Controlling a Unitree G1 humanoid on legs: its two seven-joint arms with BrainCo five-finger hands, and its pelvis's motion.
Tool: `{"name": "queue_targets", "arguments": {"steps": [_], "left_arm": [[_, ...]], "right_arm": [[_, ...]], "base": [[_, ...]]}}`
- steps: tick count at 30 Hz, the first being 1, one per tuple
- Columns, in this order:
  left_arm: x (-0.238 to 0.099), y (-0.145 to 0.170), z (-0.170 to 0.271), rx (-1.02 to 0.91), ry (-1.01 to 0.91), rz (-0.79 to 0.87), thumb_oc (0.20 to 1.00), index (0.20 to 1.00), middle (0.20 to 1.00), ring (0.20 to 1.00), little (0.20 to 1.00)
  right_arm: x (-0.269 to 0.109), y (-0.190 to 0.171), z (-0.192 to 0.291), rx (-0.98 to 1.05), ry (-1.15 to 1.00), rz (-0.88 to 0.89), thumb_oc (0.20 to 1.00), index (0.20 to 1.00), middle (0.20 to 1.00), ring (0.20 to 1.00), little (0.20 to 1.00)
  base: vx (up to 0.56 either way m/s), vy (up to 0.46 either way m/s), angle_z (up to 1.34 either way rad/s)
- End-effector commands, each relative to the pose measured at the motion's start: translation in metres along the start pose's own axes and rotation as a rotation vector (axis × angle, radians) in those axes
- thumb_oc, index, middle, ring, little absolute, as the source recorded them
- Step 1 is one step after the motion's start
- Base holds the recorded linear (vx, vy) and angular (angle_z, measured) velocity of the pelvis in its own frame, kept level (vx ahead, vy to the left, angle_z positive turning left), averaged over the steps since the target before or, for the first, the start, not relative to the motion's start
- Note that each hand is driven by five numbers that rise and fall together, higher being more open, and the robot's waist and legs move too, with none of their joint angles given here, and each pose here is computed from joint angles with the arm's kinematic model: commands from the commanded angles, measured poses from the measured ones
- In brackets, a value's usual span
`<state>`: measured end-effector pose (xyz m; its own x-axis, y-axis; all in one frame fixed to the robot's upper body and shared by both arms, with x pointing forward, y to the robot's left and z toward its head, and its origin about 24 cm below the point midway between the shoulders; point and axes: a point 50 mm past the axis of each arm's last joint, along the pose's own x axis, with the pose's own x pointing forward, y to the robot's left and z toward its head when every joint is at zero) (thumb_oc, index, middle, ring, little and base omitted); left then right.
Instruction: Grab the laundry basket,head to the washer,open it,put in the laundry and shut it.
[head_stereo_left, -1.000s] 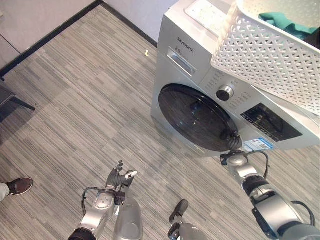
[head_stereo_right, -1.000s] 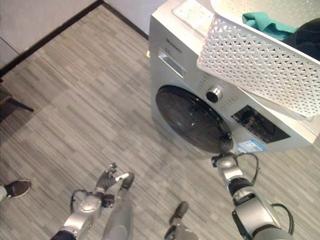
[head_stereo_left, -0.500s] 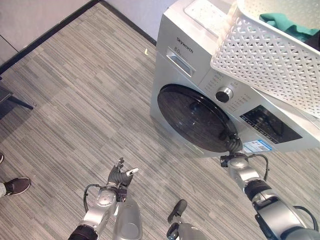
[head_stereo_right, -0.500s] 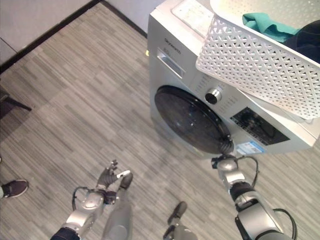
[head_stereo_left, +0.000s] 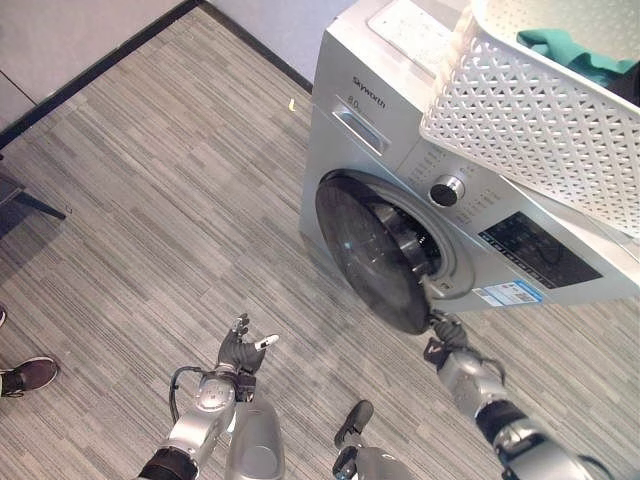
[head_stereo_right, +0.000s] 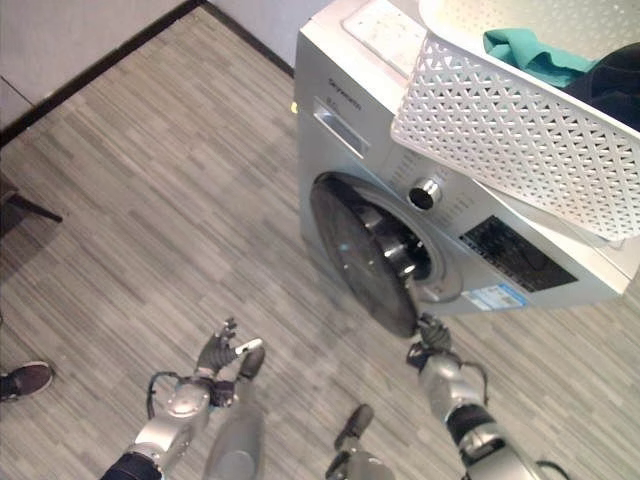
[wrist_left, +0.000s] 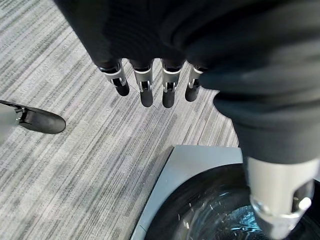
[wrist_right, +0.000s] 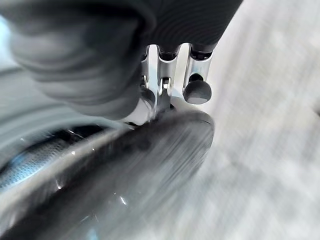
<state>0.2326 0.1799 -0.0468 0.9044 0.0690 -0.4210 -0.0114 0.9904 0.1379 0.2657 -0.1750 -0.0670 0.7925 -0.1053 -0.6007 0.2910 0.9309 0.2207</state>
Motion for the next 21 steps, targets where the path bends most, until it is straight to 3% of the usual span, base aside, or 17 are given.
{"name": "queue_targets", "arguments": {"steps": [1,6,8,9,10,11,12,13,14,15,16,21], "left_arm": [[0.003,-0.022,0.025,0.013,-0.103,-0.105,1.0,1.0,1.0,1.0,1.0],[0.002,-0.022,0.03,0.024,-0.13,-0.104,1.0,1.0,1.0,1.0,1.0],[0.001,-0.007,0.056,0.253,-0.291,-0.05,1.0,1.0,1.0,1.0,1.0],[0.001,-0.007,0.056,0.254,-0.291,-0.05,1.0,1.0,1.0,1.0,1.0],[0.0,0.015,0.086,0.468,-0.456,0.116,1.0,1.0,1.0,1.0,1.0],[0.0,0.015,0.086,0.468,-0.456,0.116,1.0,1.0,1.0,1.0,1.0],[-0.006,0.041,0.123,0.672,-0.649,0.314,1.0,1.0,1.0,1.0,1.0],[-0.011,0.052,0.138,0.792,-0.729,0.402,1.0,1.0,1.0,1.0,1.0],[-0.012,0.053,0.138,0.798,-0.73,0.406,1.0,1.0,1.0,1.0,1.0],[-0.026,0.069,0.17,0.96,-0.887,0.557,1.0,1.0,1.0,1.0,1.0],[-0.034,0.072,0.182,0.955,-0.939,0.592,1.0,1.0,1.0,1.0,1.0],[-0.038,0.051,0.213,0.948,-1.04,0.464,1.0,1.0,1.0,1.0,1.0]], "right_arm": [[-0.042,0.17,-0.037,0.064,0.152,0.59,0.2,0.2,0.2,0.2,0.2],[-0.034,0.159,-0.032,-0.001,0.113,0.535,0.2,0.2,0.2,0.2,0.2],[-0.029,0.152,-0.027,-0.036,0.071,0.499,0.2,0.2,0.2,0.2,0.2],[-0.029,0.152,-0.027,-0.036,0.071,0.499,0.2,0.2,0.2,0.2,0.2],[-0.028,0.149,-0.024,-0.036,0.039,0.497,0.2,0.2,0.2,0.2,0.2],[-0.028,0.149,-0.024,-0.036,0.039,0.497,0.2,0.2,0.2,0.2,0.2],[-0.029,0.146,-0.023,-0.031,0.014,0.491,0.2,0.2,0.2,0.2,0.2],[-0.029,0.145,-0.023,-0.036,0.002,0.495,0.2,0.2,0.2,0.2,0.2],[-0.029,0.146,-0.023,-0.035,0.002,0.498,0.2,0.2,0.2,0.2,0.2],[-0.028,0.144,-0.019,-0.051,-0.027,0.5,0.2,0.2,0.2,0.2,0.2],[-0.027,0.143,-0.018,-0.054,-0.033,0.5,0.2,0.2,0.2,0.2,0.2],[-0.02,0.146,-0.007,-0.158,-0.046,0.507,0.2,0.2,0.2,0.2,0.2]], "base": [[0.01,0.001,0.11],[0.02,-0.006,0.14],[0.03,-0.024,0.18],[0.02,-0.029,0.31],[0.01,-0.022,0.33],[0.03,-0.052,0.27],[0.03,-0.047,0.12],[0.03,-0.049,0.03],[0.03,-0.046,-0.01],[0.02,-0.04,-0.02],[0.02,-0.045,-0.04],[0.0,-0.006,-0.01]]}}
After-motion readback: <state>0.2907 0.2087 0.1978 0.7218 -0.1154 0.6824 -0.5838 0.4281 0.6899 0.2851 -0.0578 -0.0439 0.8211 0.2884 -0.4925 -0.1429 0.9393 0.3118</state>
